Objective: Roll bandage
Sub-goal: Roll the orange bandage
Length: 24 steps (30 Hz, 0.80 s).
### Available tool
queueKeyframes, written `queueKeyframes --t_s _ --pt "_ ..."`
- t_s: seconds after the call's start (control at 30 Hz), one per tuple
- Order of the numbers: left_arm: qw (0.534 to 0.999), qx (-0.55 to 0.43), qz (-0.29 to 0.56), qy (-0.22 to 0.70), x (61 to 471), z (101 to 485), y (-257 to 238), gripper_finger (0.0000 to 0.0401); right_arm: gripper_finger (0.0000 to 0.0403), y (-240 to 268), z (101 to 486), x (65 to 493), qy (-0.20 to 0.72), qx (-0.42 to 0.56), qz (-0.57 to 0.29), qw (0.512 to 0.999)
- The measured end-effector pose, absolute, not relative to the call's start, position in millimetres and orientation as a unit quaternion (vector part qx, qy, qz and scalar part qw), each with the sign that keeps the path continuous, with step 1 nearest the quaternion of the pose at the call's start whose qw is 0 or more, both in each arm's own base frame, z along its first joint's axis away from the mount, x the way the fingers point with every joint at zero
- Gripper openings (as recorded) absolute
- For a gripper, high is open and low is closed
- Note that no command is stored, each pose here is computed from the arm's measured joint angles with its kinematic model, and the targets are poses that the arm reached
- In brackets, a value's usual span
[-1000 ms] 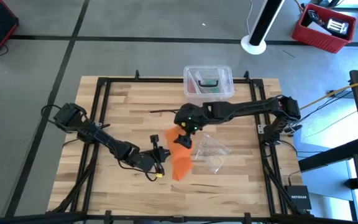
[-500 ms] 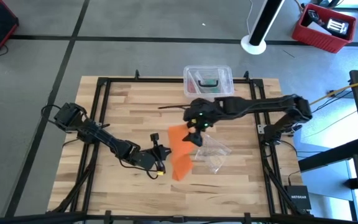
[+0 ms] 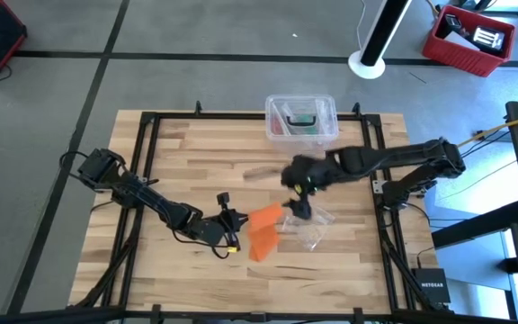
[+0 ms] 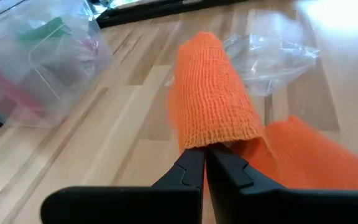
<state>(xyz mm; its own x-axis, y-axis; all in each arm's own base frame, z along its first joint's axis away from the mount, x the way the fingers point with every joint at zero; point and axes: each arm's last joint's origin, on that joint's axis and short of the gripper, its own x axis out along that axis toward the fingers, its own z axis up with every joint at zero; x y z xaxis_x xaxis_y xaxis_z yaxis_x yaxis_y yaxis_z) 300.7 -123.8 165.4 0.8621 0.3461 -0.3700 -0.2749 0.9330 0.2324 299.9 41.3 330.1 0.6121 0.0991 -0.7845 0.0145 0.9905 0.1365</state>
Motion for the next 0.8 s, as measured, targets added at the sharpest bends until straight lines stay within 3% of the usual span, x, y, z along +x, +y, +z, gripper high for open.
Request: queueKeyframes --t_s 0.13,0.33,0.57,0.8 --pt "0.973 0.062 0.16 0.153 303.5 181.4 -125.0 0.0 0.0321 78.5 308.6 277.2 0.422 -0.042 0.027 0.905" --pt "0.976 0.103 0.157 0.11 300.9 206.2 -122.6 0.0 0.0321 110.0 253.9 250.4 0.326 -0.095 -0.015 0.94" --pt "0.973 0.127 0.164 0.102 300.1 216.5 -115.5 0.0 0.0321 110.3 179.3 234.8 0.349 -0.007 -0.061 0.935" --pt "0.972 0.127 0.168 0.103 300.8 216.5 -113.0 0.0 0.0321 113.4 157.0 246.8 0.196 0.068 -0.015 0.978"
